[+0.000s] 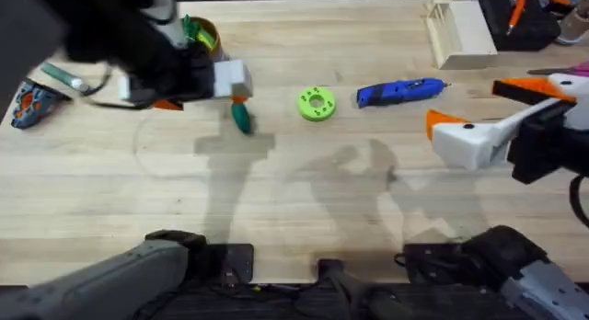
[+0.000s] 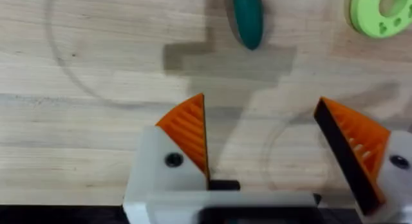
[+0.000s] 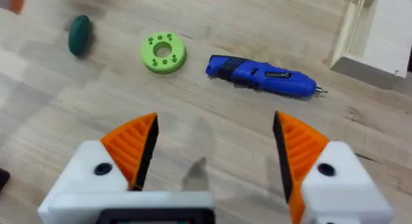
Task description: Pick up the gripper from the table and insert it into the empty holder that is missing its gripper. Then pick up a screw, insert it into the mounting hole, and use the screwdriver to tighten it. Finally, clean up the table by picking up the vegetable and placing it into the bucket.
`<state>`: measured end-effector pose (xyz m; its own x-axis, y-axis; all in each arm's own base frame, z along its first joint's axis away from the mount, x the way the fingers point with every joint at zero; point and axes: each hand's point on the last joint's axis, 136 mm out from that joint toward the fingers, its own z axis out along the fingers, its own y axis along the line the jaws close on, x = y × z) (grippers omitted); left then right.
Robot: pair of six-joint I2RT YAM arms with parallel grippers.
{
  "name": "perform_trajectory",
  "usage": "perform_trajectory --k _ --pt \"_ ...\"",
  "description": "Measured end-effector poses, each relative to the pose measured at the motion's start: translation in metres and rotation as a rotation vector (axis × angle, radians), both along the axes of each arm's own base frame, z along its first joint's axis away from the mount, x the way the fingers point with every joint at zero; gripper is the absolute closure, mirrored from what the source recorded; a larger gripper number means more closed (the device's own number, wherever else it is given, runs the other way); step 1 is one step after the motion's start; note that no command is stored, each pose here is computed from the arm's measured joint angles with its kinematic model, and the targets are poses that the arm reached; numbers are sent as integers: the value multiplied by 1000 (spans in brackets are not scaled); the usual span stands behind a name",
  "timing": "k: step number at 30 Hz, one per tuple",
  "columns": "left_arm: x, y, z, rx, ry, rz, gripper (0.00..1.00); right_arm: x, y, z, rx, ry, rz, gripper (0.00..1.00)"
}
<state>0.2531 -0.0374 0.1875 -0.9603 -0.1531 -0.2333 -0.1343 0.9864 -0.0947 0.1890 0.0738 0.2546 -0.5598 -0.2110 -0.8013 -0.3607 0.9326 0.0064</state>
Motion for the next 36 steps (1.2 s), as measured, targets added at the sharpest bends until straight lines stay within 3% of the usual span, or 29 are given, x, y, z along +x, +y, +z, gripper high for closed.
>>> perform_trajectory --k 7,10,16,25,34,36 --pt "38 -8 -39 28 55 101 15 0 0 0 0 0 0 21" --pt "45 -9 -57 30 99 163 15 0 0 0 0 0 0 21" --pt "51 -10 -96 51 210 211 15 0 0 0 0 0 0 21" --pt "60 -17 -147 49 316 183 14 0 0 0 0 0 0 21" --pt "66 -20 -154 36 305 179 14 0 0 0 0 0 0 22" --pt "67 -20 -154 36 305 179 71 0 0 0 0 0 0 21"
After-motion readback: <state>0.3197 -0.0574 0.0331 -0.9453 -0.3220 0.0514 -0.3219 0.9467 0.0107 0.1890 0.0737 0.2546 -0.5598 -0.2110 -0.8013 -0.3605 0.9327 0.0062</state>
